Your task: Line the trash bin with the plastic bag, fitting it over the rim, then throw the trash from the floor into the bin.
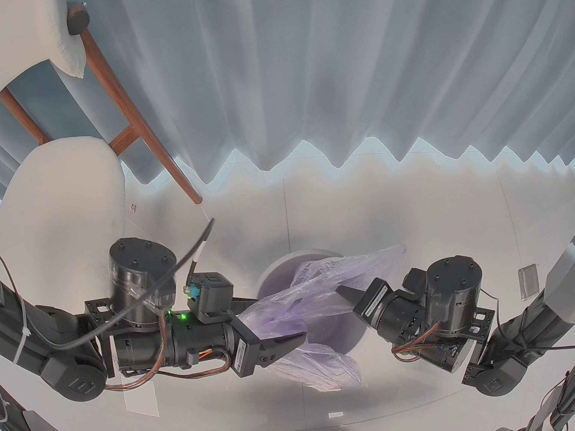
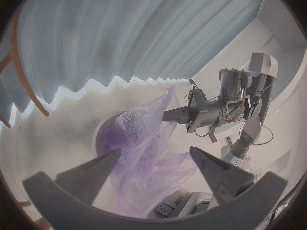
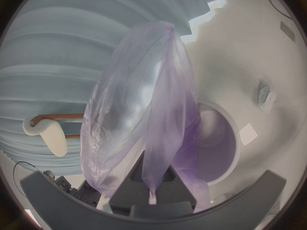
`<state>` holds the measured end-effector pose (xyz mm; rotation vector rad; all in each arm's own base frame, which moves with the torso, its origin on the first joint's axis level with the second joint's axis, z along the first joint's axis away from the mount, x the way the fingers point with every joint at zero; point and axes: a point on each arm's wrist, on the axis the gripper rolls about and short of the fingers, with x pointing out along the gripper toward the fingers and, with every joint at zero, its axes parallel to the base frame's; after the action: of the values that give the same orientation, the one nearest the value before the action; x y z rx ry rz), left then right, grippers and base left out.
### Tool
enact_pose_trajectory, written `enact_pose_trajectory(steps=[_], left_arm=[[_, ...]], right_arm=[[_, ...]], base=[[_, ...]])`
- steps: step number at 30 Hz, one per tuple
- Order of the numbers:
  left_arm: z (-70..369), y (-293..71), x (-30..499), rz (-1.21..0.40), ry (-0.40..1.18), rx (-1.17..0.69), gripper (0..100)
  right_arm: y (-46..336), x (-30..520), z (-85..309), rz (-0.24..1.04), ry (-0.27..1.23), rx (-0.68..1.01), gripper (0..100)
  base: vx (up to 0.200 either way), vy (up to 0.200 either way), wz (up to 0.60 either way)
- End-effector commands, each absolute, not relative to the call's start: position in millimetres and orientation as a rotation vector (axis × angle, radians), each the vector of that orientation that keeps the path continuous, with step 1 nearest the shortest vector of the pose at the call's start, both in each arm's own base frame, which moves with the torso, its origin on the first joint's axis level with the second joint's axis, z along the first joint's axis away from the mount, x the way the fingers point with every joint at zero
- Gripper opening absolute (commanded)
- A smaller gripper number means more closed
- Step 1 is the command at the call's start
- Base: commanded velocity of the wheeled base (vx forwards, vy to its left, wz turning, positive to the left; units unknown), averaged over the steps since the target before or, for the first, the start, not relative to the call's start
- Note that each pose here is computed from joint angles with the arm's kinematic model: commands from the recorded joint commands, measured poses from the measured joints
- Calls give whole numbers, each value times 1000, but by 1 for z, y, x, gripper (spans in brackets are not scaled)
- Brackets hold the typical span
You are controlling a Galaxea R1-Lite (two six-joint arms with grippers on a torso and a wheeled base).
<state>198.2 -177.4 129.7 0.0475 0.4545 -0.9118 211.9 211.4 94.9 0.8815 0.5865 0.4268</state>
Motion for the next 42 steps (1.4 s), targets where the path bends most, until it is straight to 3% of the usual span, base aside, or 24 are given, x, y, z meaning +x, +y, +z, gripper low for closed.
enact_pose_trajectory(steps=[1,27,42], left_arm=[[134,-173,193,-896,460,-2,100],[97,-150,187,-751,663,47,100],[77,-166,216,-704,724,60,100]], right_arm=[[199,215,96,391,570,885,0],[183,222,110,383,487,936,0],[179,218,118,398,470,947,0]], base=[[0,0,0],[0,0,0],[0,0,0]])
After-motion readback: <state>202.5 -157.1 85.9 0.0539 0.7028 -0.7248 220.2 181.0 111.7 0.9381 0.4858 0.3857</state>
